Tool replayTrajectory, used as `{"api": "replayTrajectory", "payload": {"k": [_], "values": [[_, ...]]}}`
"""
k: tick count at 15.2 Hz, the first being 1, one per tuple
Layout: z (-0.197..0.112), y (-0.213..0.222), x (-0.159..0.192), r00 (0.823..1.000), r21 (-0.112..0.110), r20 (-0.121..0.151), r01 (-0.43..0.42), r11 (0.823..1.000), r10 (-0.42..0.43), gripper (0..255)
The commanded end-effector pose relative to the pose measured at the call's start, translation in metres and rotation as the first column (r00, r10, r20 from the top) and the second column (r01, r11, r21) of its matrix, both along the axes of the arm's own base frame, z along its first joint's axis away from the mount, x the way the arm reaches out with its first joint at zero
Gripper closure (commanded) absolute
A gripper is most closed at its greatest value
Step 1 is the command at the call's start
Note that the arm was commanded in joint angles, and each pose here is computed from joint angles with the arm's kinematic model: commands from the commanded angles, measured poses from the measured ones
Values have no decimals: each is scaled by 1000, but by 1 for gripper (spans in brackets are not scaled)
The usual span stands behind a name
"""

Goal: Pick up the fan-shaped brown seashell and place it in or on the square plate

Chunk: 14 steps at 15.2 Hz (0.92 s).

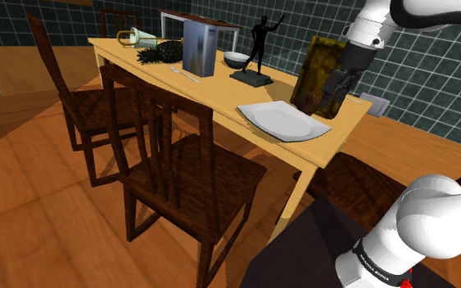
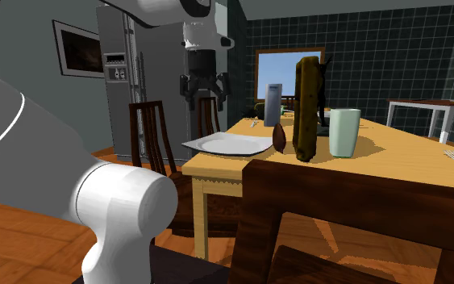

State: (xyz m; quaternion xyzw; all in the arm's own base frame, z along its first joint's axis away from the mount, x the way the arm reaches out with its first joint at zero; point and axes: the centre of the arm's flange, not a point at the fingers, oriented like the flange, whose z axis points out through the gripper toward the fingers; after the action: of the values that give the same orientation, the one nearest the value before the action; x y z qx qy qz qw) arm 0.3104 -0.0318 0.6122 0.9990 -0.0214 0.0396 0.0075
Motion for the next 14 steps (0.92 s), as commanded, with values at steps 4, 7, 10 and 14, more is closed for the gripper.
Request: {"api": "replayTrajectory", "payload": {"k": [4,7,10,14], "values": [[-4,-37,22,1000,18,-16,-15,1000,15,0],[-9,-74,45,999,36,-32,-30,999,31,0],[-15,-110,68,998,54,-47,-44,998,47,0],[-25,-157,99,995,79,-68,-63,995,68,0]]}}
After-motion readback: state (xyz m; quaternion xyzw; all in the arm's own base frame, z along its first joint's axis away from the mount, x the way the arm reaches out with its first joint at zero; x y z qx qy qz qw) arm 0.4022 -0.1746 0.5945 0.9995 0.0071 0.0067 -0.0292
